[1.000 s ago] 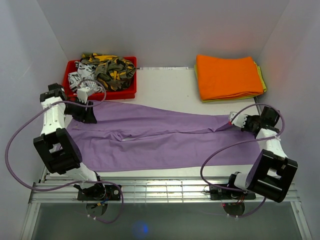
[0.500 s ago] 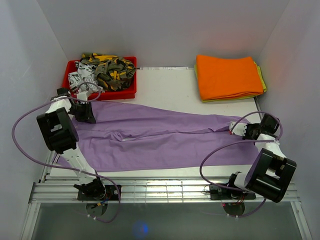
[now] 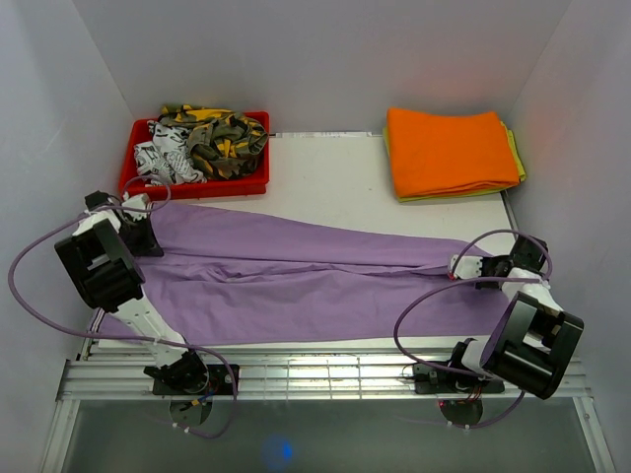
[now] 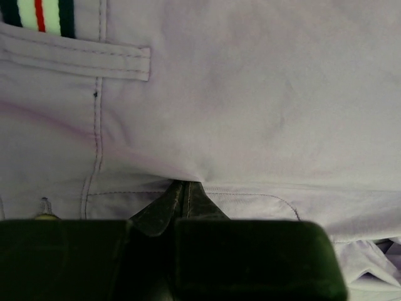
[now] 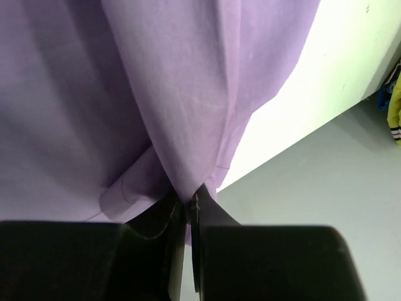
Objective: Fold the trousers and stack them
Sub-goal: Flatten the trousers out
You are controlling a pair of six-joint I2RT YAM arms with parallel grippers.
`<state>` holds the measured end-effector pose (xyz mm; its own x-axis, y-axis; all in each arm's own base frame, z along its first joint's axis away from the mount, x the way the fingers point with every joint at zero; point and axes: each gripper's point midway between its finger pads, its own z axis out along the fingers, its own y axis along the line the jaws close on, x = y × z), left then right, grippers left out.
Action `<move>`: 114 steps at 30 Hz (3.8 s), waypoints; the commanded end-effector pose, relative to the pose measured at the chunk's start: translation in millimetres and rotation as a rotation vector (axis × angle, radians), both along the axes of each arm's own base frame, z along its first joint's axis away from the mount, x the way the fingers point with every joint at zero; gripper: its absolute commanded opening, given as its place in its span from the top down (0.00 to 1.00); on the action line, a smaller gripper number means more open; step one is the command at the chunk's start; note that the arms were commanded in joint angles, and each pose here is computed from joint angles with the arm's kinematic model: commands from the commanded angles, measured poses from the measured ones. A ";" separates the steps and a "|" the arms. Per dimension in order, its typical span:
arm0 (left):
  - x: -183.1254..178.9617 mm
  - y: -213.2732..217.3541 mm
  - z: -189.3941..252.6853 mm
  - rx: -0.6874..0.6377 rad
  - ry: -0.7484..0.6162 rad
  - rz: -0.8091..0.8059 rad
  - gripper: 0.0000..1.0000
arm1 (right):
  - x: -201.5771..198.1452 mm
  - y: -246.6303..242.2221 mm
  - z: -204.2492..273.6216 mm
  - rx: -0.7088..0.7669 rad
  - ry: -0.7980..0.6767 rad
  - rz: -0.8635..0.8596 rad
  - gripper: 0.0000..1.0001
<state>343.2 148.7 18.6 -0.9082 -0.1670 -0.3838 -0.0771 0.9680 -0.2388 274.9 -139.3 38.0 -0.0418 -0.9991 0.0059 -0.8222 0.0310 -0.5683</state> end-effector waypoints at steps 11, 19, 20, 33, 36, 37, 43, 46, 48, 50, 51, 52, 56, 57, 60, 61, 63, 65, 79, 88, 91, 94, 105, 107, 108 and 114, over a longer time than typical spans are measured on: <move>-30.7 25.8 -20.2 0.041 0.148 0.052 0.89 | 92.4 -10.1 84.7 0.041 -0.225 0.015 0.92; -37.8 21.7 -8.3 0.054 0.134 0.008 0.85 | 3.8 -23.3 16.8 -0.098 0.034 0.067 0.60; -38.1 19.9 -6.1 0.048 0.129 0.000 0.81 | -1.7 -25.9 12.4 -0.100 0.054 0.049 0.32; -16.2 -22.4 90.1 0.013 -0.139 -0.200 0.53 | 26.4 -20.3 127.4 0.425 0.137 -0.305 0.02; -8.1 -32.5 95.8 0.006 -0.160 -0.214 0.53 | 42.5 -11.8 123.2 0.521 0.196 -0.390 0.08; -3.9 -35.9 95.8 0.004 -0.162 -0.221 0.53 | 52.7 -13.6 115.5 0.542 0.223 -0.413 0.13; 10.7 -45.4 90.7 -0.024 -0.154 -0.213 0.53 | 92.3 -6.0 69.1 0.587 0.294 -0.569 0.27; 13.9 -43.9 86.5 -0.023 -0.146 -0.208 0.53 | 99.7 2.6 50.6 0.559 0.290 -0.547 0.26; 12.7 -40.5 80.0 -0.010 -0.127 -0.203 0.52 | 97.5 13.5 35.1 0.536 0.307 -0.517 0.24; 12.4 -38.4 75.6 -0.002 -0.117 -0.200 0.52 | 93.5 17.7 24.8 0.501 0.320 -0.501 0.22; 11.2 -38.4 70.6 -0.006 -0.105 -0.199 0.51 | 83.7 25.7 12.6 0.488 0.354 -0.492 0.18; 11.5 -37.4 68.2 -0.004 -0.102 -0.190 0.51 | 81.7 28.0 9.8 0.478 0.350 -0.485 0.17; 9.7 -40.3 61.9 -0.022 -0.093 -0.173 0.51 | 79.1 29.7 -10.1 0.443 0.316 -0.475 0.16; 8.5 -41.0 60.7 -0.024 -0.090 -0.172 0.51 | 83.3 30.0 -12.7 0.447 0.301 -0.484 0.16; 4.3 -42.8 56.7 -0.029 -0.080 -0.171 0.51 | 90.2 30.8 -20.8 0.474 0.302 -0.527 0.22; 3.3 -43.0 55.4 -0.029 -0.077 -0.170 0.50 | 91.2 31.5 -22.1 0.482 0.307 -0.534 0.25; 2.9 -41.7 55.6 -0.020 -0.076 -0.171 0.51 | 92.0 33.2 -23.8 0.497 0.319 -0.545 0.46; 2.5 -41.4 54.1 -0.019 -0.073 -0.169 0.51 | 91.3 34.6 -24.1 0.503 0.340 -0.545 0.58; 4.3 -38.8 41.5 -0.017 -0.062 -0.145 0.51 | 169.9 36.2 85.9 0.571 0.034 -0.443 0.92; 17.4 -28.1 58.8 0.027 -0.102 -0.131 0.51 | 172.5 21.9 35.3 0.388 0.059 -0.535 0.31; 20.4 -27.4 63.1 0.026 -0.107 -0.141 0.50 | 155.7 9.4 49.7 0.377 0.041 -0.543 0.19; 22.1 -29.0 64.7 0.015 -0.113 -0.146 0.49 | 142.5 9.2 65.6 0.390 0.036 -0.516 0.18; 27.0 -32.9 52.5 -0.031 -0.105 -0.137 0.50 | 66.7 44.7 6.7 0.453 0.402 -0.536 0.55; 27.0 -31.8 48.6 -0.030 -0.094 -0.136 0.50 | 49.2 46.6 -5.2 0.427 0.461 -0.524 0.55; 26.7 -31.6 46.8 -0.031 -0.090 -0.136 0.50 | 43.5 47.0 -8.3 0.419 0.479 -0.524 0.53; 17.0 -33.8 32.2 -0.046 -0.035 -0.137 0.50 | 26.0 35.2 -20.9 0.366 0.485 -0.509 0.79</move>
<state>357.2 115.5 47.2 -0.9128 -0.0631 -0.4034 0.0553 0.9598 -0.2753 308.9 -96.6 16.2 -0.6037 -0.7694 -0.2085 -0.7837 0.6208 -0.0219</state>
